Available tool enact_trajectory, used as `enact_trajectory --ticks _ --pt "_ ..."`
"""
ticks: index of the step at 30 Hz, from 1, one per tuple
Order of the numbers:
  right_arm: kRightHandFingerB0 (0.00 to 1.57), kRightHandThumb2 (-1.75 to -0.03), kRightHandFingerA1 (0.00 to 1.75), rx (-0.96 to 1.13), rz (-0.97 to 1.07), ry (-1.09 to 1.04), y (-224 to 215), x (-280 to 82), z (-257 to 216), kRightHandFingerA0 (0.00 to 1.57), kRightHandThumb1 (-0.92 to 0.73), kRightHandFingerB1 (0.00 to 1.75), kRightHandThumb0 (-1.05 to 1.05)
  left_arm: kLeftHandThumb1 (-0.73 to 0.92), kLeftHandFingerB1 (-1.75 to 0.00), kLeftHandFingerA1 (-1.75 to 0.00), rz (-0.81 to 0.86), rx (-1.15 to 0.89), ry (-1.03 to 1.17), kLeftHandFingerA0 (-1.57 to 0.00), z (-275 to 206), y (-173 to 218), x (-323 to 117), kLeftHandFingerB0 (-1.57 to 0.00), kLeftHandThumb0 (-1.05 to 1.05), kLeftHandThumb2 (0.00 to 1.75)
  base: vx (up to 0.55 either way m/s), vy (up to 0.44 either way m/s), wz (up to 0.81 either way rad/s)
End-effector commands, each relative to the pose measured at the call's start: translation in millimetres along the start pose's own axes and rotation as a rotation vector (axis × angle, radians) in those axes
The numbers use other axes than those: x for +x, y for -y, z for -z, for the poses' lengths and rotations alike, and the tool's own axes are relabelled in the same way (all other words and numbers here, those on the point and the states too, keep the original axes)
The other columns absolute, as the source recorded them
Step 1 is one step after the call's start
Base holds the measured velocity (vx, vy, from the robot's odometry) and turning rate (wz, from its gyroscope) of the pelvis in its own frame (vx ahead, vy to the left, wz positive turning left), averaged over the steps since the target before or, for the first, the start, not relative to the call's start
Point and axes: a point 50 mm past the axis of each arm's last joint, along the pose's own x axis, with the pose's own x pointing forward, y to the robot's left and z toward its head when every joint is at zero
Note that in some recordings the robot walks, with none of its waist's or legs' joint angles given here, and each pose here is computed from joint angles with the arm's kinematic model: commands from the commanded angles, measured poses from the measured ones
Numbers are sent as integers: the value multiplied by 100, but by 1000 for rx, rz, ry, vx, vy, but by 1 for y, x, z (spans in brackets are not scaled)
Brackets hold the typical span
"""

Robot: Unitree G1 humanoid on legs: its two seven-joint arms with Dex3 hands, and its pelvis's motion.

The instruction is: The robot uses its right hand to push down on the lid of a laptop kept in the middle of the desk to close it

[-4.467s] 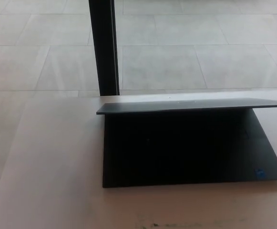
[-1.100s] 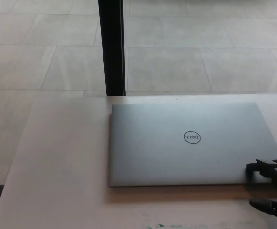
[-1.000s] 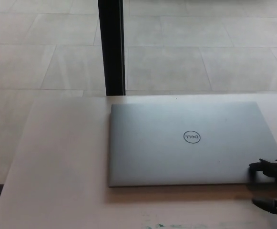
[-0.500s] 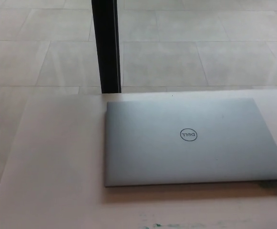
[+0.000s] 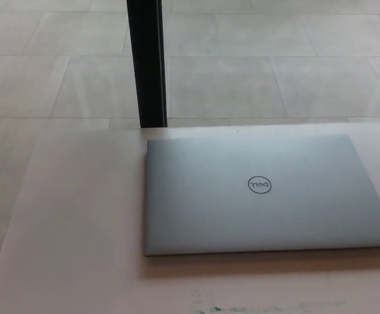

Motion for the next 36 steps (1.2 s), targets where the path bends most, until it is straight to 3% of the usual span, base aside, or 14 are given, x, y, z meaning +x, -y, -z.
enact_trajectory --ticks 1,2,3,4,6,10,11,12,13,14,31,32,33,36 --pt "39 -116 112 699 775 -359 107 -96 118 70 -69 87 -88 86 -152 -98 -28 2 15 -14 -5 -15 -4 0 -105 82 0 0 0" --pt "39 -116 112 711 816 -377 106 -101 123 70 -69 87 -88 86 -152 -98 -28 7 14 -14 -4 -15 -4 0 -105 82 0 0 0" --pt "24 -69 136 723 836 -382 104 -108 130 59 -85 104 -88 85 -152 -97 -25 3 13 -13 -4 -15 -5 0 -105 82 0 0 0" --pt "12 -67 134 748 868 -383 101 -116 135 53 -88 106 -89 86 -152 -97 -26 3 13 -14 -4 -15 -5 0 -105 82 0 0 0" --pt "1 -67 130 791 923 -410 97 -127 145 36 -90 102 -87 82 -155 -99 -29 -1 14 -19 -3 -14 -4 -2 -105 75 0 0 0" --pt "8 -66 134 850 1020 -495 84 -146 165 44 -88 101 -88 87 -151 -97 -31 -7 18 -19 -4 -13 -4 -2 -105 85 0 0 0" --pt "28 -116 117 853 1039 -510 81 -149 168 63 -69 85 -92 86 -154 -96 -31 -7 18 -15 -4 -13 -4 -1 -105 81 0 0 0" --pt "16 -69 145 865 1038 -521 77 -153 171 51 -86 110 -92 87 -151 -95 -32 -4 17 -15 -4 -13 -4 0 -105 82 0 0 0" --pt "17 -94 137 918 1019 -542 68 -157 176 62 -68 92 -101 86 -152 -98 -35 -1 12 -17 -4 -15 -4 0 -105 83 0 0 0" --pt "12 -70 151 962 1044 -557 64 -158 179 54 -86 108 -95 83 -156 -99 -38 -2 14 -19 -4 -14 -4 -3 -105 77 0 0 0" --pt "35 -67 132 1054 993 -571 47 -149 183 73 -87 107 -102 82 -153 -95 -40 4 18 -17 -4 -16 -5 0 -105 79 0 0 0" --pt "42 -104 126 1036 980 -583 44 -148 183 81 -65 97 -102 82 -153 -95 -37 -1 21 -18 -4 -15 -4 0 -105 80 0 0 0" --pt "34 -69 131 1029 972 -593 42 -147 184 75 -87 102 -100 82 -153 -94 -35 -1 22 -19 -4 -15 -4 0 -105 78 0 0 0" --pt "38 -67 125 1010 946 -628 33 -145 184 77 -86 102 -102 83 -152 -94 -37 3 18 -19 -4 -14 -4 0 -105 78 0 0 0"
